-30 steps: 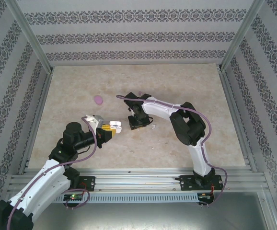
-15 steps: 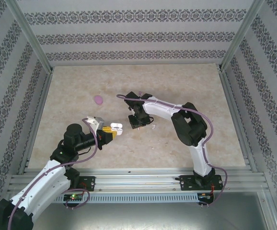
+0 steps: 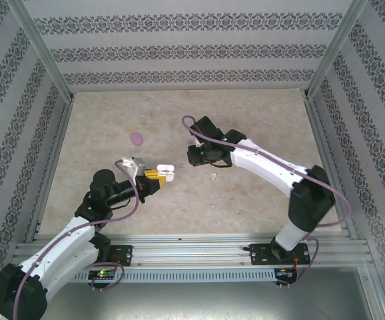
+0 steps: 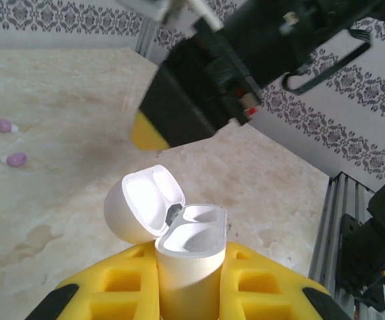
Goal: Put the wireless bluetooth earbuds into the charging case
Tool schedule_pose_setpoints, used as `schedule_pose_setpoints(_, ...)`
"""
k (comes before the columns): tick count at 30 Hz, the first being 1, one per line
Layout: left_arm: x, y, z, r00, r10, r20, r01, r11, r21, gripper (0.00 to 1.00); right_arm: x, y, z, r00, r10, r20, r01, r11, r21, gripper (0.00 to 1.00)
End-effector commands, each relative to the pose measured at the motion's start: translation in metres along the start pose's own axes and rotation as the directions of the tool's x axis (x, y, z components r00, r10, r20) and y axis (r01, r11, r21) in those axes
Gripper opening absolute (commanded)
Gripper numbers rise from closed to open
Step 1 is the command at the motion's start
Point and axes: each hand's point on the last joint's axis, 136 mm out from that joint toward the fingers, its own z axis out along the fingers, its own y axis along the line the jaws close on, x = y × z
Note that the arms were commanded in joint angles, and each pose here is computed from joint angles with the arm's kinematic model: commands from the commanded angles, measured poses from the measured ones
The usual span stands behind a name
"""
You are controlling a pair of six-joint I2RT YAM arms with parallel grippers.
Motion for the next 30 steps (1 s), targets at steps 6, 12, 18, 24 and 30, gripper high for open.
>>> schedule_pose_setpoints(6,-0.035,-0.012,0.018,0.993,0.044,0.107,-0.05,0.997,0.055,0.0,-0.019,0.025,-0.07,0.964,0.06,0.259,-0.025,0.99,-0.136,0.2)
schedule_pose_setpoints(12,-0.044,-0.021,0.038,0.992,0.063,0.109,-0.071,0.995,0.075,0.0,-0.02,0.036,-0.109,0.927,0.081,0.367,-0.001,0.977,-0.213,0.2)
schedule_pose_setpoints(18,-0.054,-0.028,0.053,0.986,0.068,0.151,-0.082,0.993,0.086,0.0,-0.018,0.049,-0.139,0.891,0.09,0.446,0.042,0.96,-0.278,0.2)
schedule_pose_setpoints(24,-0.059,-0.035,0.059,0.981,0.089,0.17,-0.105,0.991,0.089,0.0,-0.013,0.056,-0.144,0.863,0.082,0.498,0.085,0.949,-0.303,0.19)
schedule_pose_setpoints(30,-0.059,-0.041,0.06,0.977,0.1,0.187,-0.118,0.989,0.088,0.0,-0.011,0.061,-0.135,0.867,0.06,0.495,0.115,0.942,-0.315,0.18)
